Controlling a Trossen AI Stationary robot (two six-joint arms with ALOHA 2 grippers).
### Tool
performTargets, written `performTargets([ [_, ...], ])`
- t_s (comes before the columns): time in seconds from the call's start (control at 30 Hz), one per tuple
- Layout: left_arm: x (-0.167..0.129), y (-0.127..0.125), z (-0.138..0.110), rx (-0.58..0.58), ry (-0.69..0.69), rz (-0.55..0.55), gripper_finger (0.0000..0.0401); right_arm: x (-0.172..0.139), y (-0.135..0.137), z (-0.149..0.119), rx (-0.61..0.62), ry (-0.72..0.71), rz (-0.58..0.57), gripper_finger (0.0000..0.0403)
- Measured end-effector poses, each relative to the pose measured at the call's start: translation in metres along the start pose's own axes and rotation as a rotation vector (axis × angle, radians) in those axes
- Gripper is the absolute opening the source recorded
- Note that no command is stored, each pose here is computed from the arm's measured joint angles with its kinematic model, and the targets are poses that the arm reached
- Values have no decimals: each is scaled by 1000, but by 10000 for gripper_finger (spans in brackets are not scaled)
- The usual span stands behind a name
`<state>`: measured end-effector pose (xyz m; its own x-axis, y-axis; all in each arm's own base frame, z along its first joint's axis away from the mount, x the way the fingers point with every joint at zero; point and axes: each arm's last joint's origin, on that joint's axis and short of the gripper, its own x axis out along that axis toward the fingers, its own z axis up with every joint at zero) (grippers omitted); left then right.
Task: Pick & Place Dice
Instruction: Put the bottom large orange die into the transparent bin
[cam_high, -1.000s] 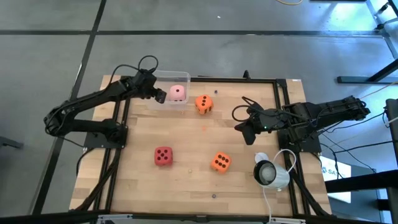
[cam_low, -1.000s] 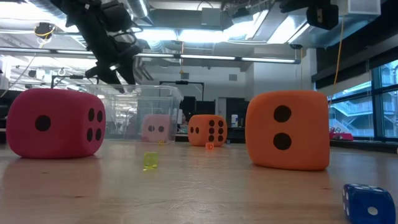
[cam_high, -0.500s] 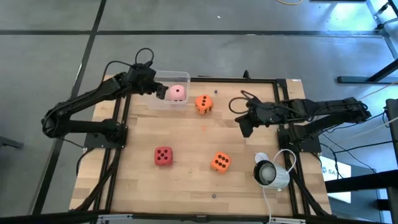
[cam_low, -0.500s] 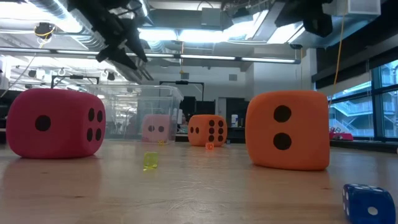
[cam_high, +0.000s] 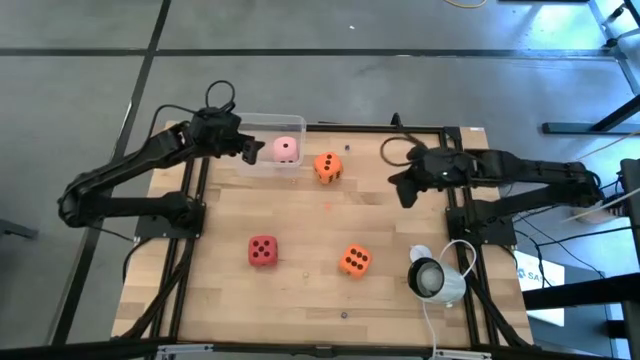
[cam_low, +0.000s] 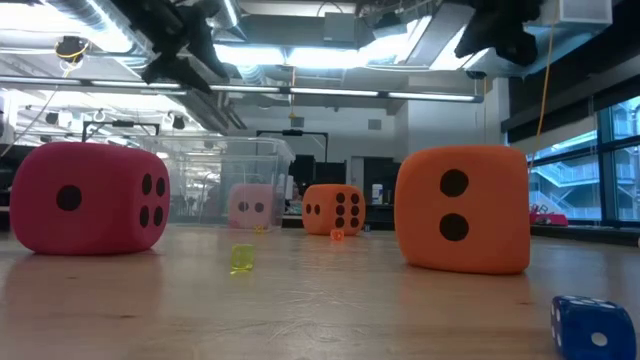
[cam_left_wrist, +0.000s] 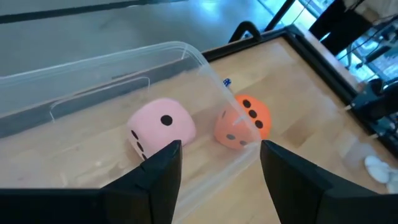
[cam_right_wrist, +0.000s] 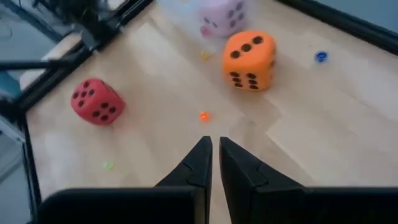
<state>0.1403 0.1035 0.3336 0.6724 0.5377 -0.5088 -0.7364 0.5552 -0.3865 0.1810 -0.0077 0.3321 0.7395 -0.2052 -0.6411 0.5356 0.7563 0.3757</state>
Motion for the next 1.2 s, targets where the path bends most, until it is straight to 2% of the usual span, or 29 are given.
performTargets([
  [0.07,-3,-1,0,-9,-8,-6,207,-3,-11,-9,48,-39,26,32],
  [0.17,-5,-3,-1,-19,-11,-18,207,-6,-26,-24,118,-117,130,32],
  [0.33,-6,-6,-3,-28,-17,-13,207,7,-40,-44,171,-262,282,32],
  [0.5,-6,-8,-4,-36,-15,-17,207,38,-56,-67,212,-280,317,32],
  [0.6,-6,-9,-5,-39,-13,-20,207,52,-67,-71,233,-316,346,32],
  [0.97,-6,-9,-4,-83,-22,-23,207,103,-120,-51,191,-245,203,32],
  [1.2,-6,-9,-4,-94,-28,-11,207,133,-125,-13,148,-253,122,32],
])
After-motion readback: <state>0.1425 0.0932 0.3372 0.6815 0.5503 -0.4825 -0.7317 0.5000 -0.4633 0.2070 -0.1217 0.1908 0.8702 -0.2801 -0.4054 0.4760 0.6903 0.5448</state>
